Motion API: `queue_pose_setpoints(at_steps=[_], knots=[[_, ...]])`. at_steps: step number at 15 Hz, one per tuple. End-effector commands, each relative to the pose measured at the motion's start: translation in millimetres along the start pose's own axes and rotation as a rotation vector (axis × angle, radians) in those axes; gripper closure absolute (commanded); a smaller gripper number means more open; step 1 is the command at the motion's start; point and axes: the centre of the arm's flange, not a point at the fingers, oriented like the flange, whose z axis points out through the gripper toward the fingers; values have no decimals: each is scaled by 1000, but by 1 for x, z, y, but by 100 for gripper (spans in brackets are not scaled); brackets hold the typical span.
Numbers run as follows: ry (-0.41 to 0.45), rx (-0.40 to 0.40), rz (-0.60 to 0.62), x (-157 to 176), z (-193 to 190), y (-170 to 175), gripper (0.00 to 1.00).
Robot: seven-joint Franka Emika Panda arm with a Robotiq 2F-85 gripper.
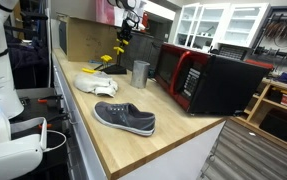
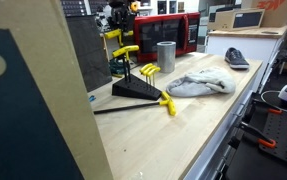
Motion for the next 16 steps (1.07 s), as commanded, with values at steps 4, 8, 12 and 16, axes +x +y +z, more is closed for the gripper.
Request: queue_pose_setpoints(at_steps=[4, 8, 12, 16], knots=[[-21, -26, -2, -3, -3, -8, 95], [-39, -42, -7, -4, -1, -6, 95], [-51, -26, -13, -4, 10, -10, 95], [-70, -22, -14, -4, 31, -13, 95]])
